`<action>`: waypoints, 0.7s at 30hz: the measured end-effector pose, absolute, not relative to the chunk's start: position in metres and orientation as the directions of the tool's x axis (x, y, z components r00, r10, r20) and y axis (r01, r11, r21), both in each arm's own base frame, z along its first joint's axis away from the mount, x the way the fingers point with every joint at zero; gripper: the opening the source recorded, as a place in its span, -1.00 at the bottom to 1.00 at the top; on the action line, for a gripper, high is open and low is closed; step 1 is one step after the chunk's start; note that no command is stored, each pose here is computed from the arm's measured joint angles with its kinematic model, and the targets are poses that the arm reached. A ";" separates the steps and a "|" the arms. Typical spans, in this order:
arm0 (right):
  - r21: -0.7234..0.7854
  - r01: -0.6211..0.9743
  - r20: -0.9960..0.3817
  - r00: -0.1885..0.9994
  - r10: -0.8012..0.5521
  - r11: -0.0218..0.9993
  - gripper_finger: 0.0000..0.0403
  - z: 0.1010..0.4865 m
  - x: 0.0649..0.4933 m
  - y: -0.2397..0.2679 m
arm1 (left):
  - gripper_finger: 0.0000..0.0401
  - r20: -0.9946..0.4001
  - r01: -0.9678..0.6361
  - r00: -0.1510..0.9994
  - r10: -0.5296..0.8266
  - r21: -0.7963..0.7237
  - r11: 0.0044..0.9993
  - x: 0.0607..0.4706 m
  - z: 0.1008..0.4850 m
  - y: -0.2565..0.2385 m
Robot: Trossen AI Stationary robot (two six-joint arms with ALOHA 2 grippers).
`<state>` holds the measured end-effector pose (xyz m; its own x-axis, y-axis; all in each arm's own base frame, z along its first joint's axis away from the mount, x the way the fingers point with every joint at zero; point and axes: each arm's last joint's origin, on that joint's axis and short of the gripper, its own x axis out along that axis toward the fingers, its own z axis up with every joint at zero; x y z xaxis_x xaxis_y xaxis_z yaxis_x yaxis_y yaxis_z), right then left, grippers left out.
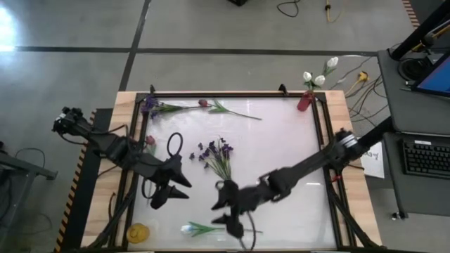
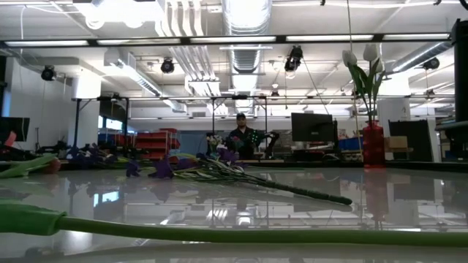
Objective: Sort flowers into vase by color
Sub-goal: Put the white tulip into the red flower vase
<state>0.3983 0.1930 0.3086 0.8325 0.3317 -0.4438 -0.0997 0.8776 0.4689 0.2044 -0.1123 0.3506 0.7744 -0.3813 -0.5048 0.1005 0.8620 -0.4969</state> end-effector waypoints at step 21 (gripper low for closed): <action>0.194 -0.123 -0.795 0.562 0.229 0.973 0.07 0.175 0.470 0.270 | -0.03 -0.573 -0.125 0.788 -0.225 -0.507 0.853 0.224 0.328 -0.129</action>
